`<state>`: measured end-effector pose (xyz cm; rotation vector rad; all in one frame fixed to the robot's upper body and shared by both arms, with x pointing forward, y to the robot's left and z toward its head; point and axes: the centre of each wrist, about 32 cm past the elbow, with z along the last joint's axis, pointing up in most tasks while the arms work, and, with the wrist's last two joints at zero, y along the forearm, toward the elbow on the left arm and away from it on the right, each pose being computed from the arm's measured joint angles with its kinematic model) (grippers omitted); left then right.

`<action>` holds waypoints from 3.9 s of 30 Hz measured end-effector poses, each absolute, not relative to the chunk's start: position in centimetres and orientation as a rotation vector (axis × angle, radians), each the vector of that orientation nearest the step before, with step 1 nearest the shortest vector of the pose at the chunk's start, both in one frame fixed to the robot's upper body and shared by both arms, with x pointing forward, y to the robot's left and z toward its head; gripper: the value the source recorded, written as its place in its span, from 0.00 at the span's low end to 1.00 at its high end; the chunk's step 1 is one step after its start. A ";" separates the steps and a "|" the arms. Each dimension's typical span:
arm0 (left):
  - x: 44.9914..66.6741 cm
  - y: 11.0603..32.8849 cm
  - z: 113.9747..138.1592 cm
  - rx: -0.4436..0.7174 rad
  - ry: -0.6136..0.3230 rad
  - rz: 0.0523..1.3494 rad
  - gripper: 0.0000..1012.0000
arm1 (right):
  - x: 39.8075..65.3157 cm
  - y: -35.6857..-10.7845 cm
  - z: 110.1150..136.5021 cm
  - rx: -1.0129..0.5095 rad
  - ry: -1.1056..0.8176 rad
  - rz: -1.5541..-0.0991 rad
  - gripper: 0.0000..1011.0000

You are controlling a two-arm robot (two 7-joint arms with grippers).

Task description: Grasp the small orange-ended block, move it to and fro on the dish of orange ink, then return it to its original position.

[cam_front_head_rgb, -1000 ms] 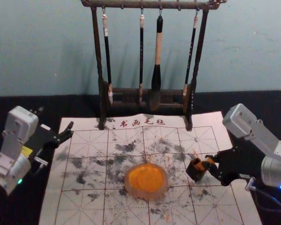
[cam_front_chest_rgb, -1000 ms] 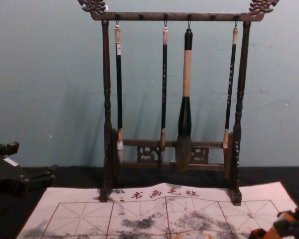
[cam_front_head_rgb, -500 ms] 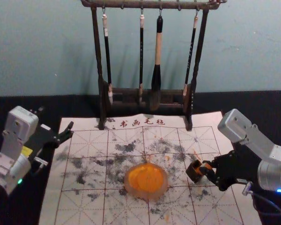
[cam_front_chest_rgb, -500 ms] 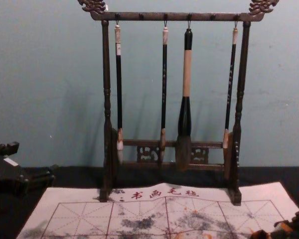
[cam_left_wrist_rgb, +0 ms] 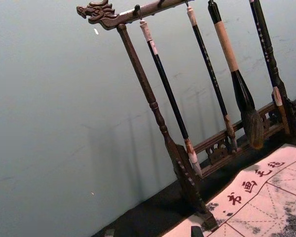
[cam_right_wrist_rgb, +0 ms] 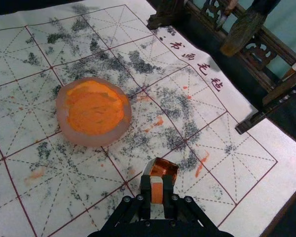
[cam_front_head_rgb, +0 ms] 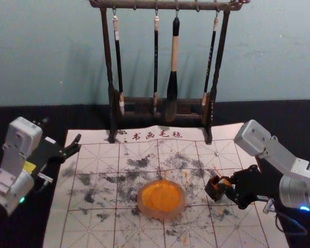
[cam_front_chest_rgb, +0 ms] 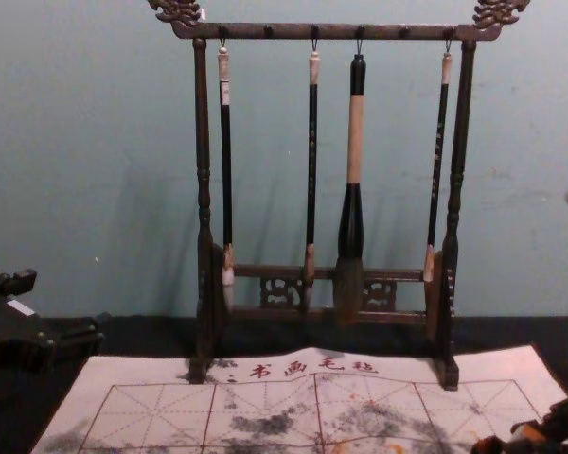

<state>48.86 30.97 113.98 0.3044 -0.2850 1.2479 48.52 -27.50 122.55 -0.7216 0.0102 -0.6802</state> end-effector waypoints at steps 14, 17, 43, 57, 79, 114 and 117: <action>48.9 31.0 114.0 0.305 -0.285 1.248 0.99 | 48.7 -27.2 122.6 -0.729 0.013 -0.672 0.11; 48.9 31.0 114.0 0.304 -0.285 1.248 0.99 | 48.7 -27.2 122.6 -0.726 0.012 -0.672 0.11; 48.9 31.0 114.0 0.305 -0.285 1.248 0.99 | 48.7 -27.3 122.6 -0.725 0.013 -0.672 0.11; 48.9 31.0 114.0 0.304 -0.285 1.248 0.99 | 48.7 -27.3 122.6 -0.725 0.013 -0.673 0.24; 48.9 31.0 114.0 0.304 -0.285 1.248 0.99 | 48.7 -27.3 122.6 -0.725 0.013 -0.672 0.91; 48.9 31.0 114.0 0.304 -0.285 1.248 0.99 | 47.6 -28.4 122.5 -0.417 -0.099 -1.029 0.99; 48.9 31.0 114.0 0.304 -0.285 1.248 0.99 | 47.2 -28.5 121.5 -0.408 -0.107 -1.082 0.99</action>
